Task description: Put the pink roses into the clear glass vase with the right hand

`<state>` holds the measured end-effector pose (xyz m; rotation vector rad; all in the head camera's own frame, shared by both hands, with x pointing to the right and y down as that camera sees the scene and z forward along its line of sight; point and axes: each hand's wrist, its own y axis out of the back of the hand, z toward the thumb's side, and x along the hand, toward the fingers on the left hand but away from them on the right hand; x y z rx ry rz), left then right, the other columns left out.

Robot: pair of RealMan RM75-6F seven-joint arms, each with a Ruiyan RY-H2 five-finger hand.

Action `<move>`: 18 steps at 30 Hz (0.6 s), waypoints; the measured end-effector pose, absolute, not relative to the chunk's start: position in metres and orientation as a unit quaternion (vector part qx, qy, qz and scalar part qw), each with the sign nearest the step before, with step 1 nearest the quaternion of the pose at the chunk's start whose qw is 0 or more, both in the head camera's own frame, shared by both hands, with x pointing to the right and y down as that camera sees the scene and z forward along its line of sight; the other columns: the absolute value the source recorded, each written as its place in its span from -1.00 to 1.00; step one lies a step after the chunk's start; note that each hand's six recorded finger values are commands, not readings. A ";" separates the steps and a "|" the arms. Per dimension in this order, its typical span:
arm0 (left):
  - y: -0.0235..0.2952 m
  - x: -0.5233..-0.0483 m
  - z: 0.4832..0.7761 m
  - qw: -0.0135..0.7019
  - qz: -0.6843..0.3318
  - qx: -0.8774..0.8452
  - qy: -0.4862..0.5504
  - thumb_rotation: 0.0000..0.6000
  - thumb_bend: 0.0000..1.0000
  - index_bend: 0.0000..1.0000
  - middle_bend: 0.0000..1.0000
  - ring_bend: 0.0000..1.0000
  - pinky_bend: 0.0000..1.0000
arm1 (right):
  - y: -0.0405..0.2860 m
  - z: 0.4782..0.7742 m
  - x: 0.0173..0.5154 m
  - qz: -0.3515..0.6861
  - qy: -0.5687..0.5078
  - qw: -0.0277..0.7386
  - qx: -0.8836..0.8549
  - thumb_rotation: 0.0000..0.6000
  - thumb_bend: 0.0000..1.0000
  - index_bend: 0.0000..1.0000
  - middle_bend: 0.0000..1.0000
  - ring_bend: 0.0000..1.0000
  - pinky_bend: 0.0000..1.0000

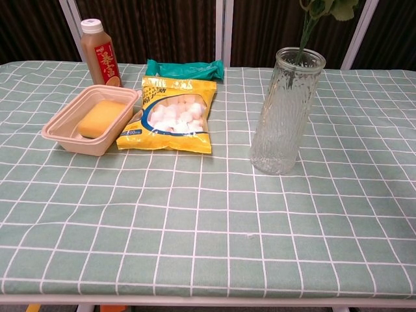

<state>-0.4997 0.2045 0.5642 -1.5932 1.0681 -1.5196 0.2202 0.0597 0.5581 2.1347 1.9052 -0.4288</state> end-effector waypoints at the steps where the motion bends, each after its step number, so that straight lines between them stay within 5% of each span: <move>1: 0.205 -0.500 0.564 0.340 -0.584 -0.612 0.411 1.00 -0.84 -0.73 -0.89 -1.00 -0.78 | 0.060 0.563 0.221 -0.151 0.653 0.125 0.731 1.00 -0.80 -0.07 -0.13 -0.75 -0.99; 6: 0.205 -0.504 0.564 0.338 -0.587 -0.610 0.411 1.00 -0.84 -0.73 -0.89 -1.00 -0.78 | 0.063 0.591 0.224 -0.174 0.646 0.128 0.732 1.00 -0.98 -0.30 -0.29 -0.89 -1.00; 13: 0.206 -0.506 0.564 0.336 -0.588 -0.608 0.413 1.00 -0.84 -0.73 -0.89 -1.00 -0.78 | 0.067 0.605 0.216 -0.183 0.605 0.104 0.768 1.00 -1.00 -0.94 -0.72 -1.00 -1.00; 18: 0.205 -0.504 0.563 0.339 -0.585 -0.610 0.413 1.00 -0.84 -0.73 -0.89 -1.00 -0.78 | 0.069 0.600 0.223 -0.188 0.587 0.078 0.783 1.00 -1.00 -1.00 -1.00 -1.00 -1.00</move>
